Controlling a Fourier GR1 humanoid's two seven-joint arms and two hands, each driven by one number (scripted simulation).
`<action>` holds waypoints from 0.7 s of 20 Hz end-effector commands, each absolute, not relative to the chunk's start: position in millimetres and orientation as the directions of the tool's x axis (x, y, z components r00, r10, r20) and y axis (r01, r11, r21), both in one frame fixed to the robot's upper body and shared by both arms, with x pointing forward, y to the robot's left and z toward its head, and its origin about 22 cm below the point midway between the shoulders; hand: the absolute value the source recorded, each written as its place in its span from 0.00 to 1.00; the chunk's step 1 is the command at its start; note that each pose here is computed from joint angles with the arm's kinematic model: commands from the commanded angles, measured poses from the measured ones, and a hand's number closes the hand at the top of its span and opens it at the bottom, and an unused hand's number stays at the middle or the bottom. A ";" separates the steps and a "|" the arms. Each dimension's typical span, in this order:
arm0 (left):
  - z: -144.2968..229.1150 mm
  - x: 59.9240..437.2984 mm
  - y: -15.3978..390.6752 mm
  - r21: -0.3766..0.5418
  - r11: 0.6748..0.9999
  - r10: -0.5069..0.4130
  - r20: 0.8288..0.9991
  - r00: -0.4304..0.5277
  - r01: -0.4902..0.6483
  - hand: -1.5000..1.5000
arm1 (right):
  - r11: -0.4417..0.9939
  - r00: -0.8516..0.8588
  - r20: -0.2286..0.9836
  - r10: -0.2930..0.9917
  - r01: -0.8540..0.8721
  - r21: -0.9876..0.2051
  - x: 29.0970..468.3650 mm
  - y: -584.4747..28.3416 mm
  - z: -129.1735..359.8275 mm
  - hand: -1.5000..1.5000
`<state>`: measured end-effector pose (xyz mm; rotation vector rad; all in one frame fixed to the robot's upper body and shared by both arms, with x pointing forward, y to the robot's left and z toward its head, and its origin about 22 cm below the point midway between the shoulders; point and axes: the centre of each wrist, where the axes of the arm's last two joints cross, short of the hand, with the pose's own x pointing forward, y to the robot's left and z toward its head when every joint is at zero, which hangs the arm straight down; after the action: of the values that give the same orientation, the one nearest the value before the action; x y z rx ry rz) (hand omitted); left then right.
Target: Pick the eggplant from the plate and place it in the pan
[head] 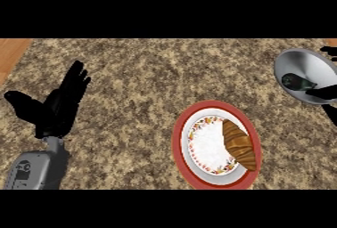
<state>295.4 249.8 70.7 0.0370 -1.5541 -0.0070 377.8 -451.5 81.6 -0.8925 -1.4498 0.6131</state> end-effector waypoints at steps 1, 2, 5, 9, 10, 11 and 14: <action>66.9 290.5 259.1 0.037 0.999 -0.036 0.999 0.029 -0.035 0.50 | 0.688 -0.007 0.711 0.703 0.257 -0.678 374.9 -457.7 83.9 0.00; 77.0 297.5 247.7 0.028 0.999 -0.028 0.999 0.018 -0.032 0.50 | 0.723 -0.021 0.744 0.668 0.253 -0.643 374.2 -468.5 101.5 0.00; 60.5 289.4 251.1 0.030 0.999 -0.029 0.999 0.029 -0.032 0.50 | 0.812 -0.054 0.836 0.545 0.279 -0.512 351.8 -496.9 102.4 0.00; 61.3 289.4 258.6 0.028 0.998 -0.027 0.999 0.024 -0.057 0.50 | 0.871 -0.077 0.896 0.438 0.283 -0.402 323.3 -527.8 104.7 0.00; 57.4 283.9 258.3 0.025 0.998 -0.025 1.000 0.016 -0.051 0.50 | 0.889 -0.098 0.909 0.406 0.273 -0.368 314.5 -537.4 108.6 0.00; 63.0 288.1 258.7 0.027 0.999 -0.026 1.000 0.015 -0.046 0.50 | 0.896 -0.107 0.913 0.395 0.264 -0.356 310.2 -544.6 117.7 0.00; 66.0 281.7 264.9 0.024 0.997 -0.023 1.000 0.021 -0.070 0.50 | 0.945 -0.153 0.944 0.293 0.194 -0.262 274.7 -571.1 113.2 0.00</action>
<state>285.9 260.4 64.2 0.0590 -1.5505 0.0201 307.7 -543.7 109.1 -0.5038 -1.6817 0.1397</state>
